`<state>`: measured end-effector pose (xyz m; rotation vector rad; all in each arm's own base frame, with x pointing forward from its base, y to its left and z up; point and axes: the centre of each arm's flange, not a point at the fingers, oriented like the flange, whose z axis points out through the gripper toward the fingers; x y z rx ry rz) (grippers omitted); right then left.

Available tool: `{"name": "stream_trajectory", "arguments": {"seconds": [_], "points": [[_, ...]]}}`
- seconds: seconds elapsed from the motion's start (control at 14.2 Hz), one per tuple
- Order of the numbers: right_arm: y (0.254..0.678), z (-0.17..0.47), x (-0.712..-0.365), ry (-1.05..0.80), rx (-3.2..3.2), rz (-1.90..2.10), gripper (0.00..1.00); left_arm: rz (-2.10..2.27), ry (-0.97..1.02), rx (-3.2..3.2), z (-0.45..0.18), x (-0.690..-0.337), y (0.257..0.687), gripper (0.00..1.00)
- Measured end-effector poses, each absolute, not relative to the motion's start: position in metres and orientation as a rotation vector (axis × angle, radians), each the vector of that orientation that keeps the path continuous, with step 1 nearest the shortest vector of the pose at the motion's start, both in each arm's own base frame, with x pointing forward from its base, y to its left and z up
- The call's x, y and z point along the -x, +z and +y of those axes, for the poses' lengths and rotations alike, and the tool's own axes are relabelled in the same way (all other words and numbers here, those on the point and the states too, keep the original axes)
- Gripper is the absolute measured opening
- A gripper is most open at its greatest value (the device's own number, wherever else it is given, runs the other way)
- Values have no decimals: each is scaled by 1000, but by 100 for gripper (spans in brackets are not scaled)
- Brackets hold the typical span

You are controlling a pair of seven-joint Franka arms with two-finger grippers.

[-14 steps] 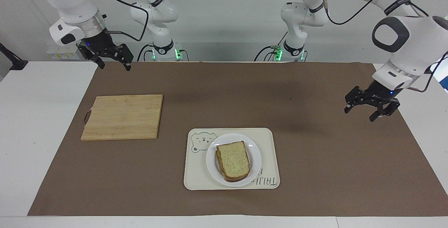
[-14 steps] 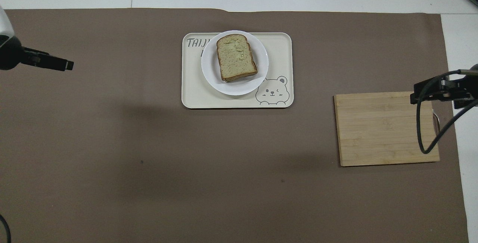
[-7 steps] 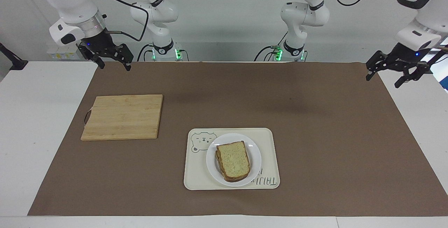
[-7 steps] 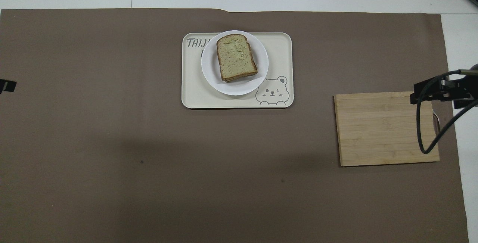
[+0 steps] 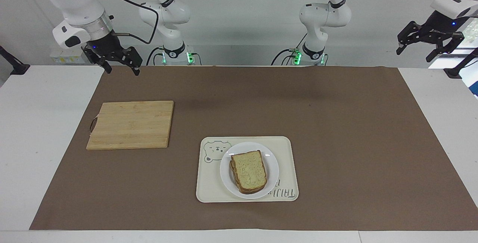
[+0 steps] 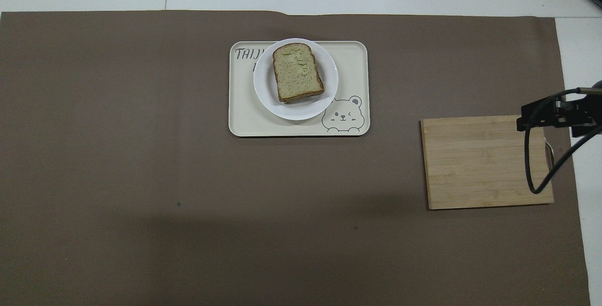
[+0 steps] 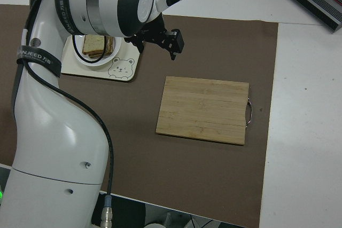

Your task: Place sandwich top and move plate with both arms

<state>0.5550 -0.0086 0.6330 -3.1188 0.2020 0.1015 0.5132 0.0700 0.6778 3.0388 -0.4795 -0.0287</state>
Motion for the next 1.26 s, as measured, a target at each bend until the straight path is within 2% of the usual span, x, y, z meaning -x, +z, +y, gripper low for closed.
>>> {"name": "stream_trajectory", "arguments": {"seconds": [1.26], "points": [[633,-9,-555,102,3119,202,100,-176,-48,-3095,34,-521,683,100]]}}
